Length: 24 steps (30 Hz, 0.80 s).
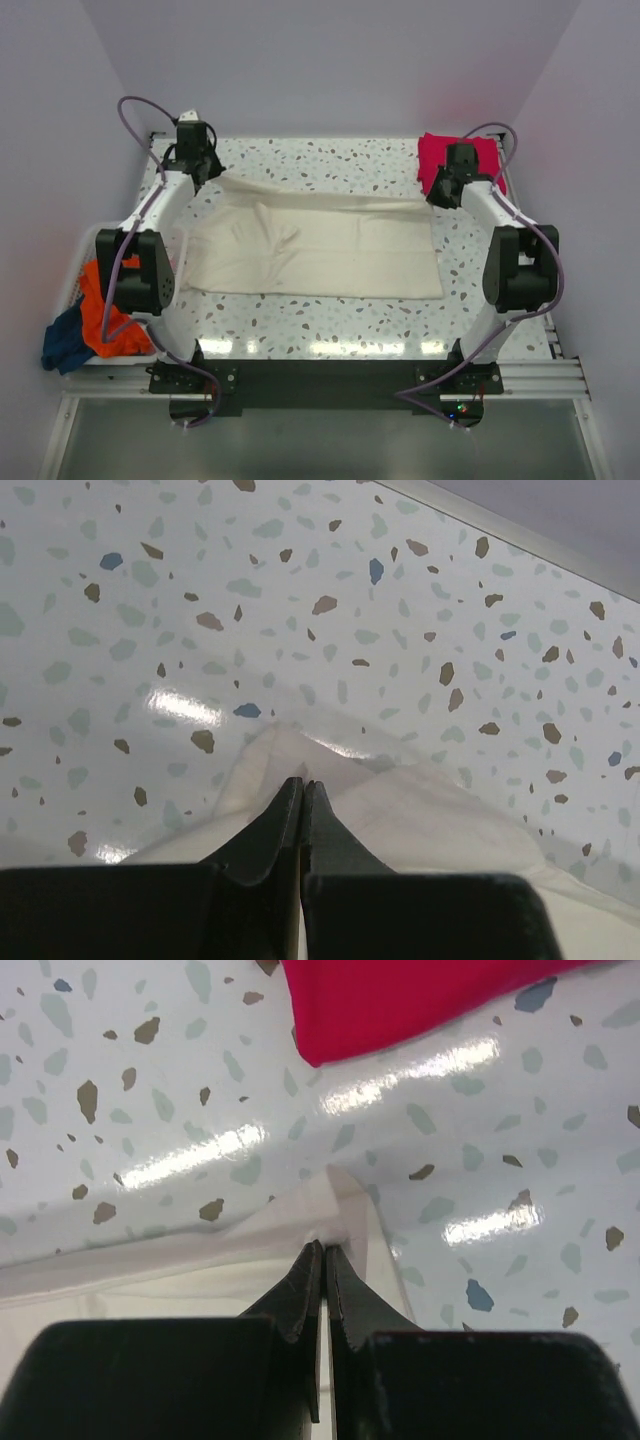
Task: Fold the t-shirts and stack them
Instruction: Fold the tshirt
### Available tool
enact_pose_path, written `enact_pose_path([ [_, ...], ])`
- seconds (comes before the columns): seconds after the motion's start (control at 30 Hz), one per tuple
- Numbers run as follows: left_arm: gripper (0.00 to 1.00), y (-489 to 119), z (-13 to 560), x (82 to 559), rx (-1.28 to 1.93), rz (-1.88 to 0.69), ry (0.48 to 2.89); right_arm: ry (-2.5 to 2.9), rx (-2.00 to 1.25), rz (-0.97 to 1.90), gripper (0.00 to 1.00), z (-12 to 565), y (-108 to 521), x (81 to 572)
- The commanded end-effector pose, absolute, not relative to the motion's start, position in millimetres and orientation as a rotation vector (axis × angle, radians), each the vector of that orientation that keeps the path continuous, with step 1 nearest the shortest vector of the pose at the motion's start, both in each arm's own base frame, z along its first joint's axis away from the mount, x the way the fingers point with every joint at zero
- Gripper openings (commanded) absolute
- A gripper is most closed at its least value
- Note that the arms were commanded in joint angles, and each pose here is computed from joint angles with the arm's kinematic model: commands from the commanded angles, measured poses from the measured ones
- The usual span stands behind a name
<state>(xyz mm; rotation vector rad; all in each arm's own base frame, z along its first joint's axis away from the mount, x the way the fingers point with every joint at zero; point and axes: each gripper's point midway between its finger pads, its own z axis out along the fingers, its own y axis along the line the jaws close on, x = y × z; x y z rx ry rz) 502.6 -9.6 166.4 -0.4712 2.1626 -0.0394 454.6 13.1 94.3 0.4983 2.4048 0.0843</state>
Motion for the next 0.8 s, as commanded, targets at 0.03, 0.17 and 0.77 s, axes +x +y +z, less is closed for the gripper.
enact_pose_path([
  [0.03,0.00,-4.8,188.3,486.2,-0.543,-0.081,2.090,2.361,0.561,0.017,0.00,107.8,-1.4,435.7],
  [0.17,0.00,-5.5,178.1,462.9,-0.594,-0.097,2.108,2.363,0.583,-0.002,0.00,104.6,-4.9,420.7],
  [0.77,0.00,5.3,159.5,390.1,-0.696,-0.051,2.136,2.331,0.645,0.033,0.00,94.1,-2.1,395.4],
])
